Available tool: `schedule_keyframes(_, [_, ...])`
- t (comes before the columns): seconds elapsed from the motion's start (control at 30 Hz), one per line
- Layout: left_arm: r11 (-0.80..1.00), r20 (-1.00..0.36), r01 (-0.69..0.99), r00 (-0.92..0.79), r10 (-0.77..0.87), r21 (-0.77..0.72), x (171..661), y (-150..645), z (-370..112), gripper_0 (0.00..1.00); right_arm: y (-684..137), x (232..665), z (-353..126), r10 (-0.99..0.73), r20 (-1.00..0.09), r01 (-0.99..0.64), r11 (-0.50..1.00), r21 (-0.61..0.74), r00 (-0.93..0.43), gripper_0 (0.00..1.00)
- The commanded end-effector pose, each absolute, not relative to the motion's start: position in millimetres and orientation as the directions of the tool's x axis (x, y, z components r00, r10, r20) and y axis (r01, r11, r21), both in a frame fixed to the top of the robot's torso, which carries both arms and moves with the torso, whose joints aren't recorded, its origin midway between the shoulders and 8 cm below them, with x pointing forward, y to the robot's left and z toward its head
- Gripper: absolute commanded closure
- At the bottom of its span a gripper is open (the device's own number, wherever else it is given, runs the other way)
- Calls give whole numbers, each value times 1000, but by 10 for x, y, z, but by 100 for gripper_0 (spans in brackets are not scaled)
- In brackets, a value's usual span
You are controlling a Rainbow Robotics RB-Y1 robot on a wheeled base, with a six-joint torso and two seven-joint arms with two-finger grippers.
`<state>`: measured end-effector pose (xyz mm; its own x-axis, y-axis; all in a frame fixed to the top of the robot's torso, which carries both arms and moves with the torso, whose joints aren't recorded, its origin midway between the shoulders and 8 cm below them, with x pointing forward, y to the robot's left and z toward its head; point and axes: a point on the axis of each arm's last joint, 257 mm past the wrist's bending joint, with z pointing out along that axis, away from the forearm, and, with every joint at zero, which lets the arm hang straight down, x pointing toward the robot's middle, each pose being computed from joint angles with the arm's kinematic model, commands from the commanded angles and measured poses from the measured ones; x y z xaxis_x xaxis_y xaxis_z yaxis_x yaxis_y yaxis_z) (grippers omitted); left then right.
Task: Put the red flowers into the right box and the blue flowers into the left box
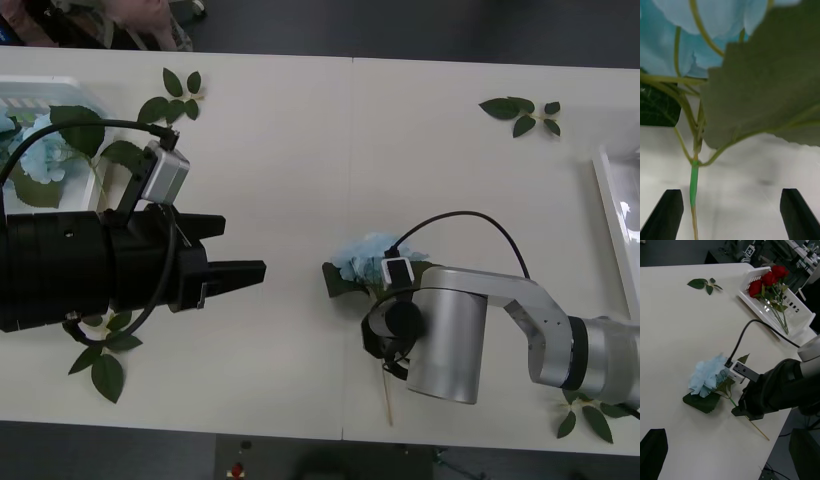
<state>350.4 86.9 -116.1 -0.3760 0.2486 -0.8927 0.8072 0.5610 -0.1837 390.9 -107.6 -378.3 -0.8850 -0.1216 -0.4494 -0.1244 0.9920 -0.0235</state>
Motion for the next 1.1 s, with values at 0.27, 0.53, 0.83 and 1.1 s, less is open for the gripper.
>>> schedule_keyframes(0.27, [519, -926, 855, -219, 306, -31, 3453, 823, -817, 6, -862, 3986, -3847, -86, -455, -101, 995, 9, -886, 100])
schedule_keyframes(0.53, [517, -928, 856, -212, 305, -26, 3459, 819, -812, 0, -918, 4116, -3473, -97, -465, -139, 989, 58, -880, 100])
schedule_keyframes(0.83, [527, -927, 849, -232, 296, -44, 3494, 851, -837, 0, -1052, 4518, -2171, -156, -509, -322, 912, 255, -846, 100])
schedule_keyframes(1.1, [546, -933, 835, -246, 263, -66, 3581, 883, -814, 0, -567, 4866, -1024, -189, -739, -606, 716, 347, -647, 100])
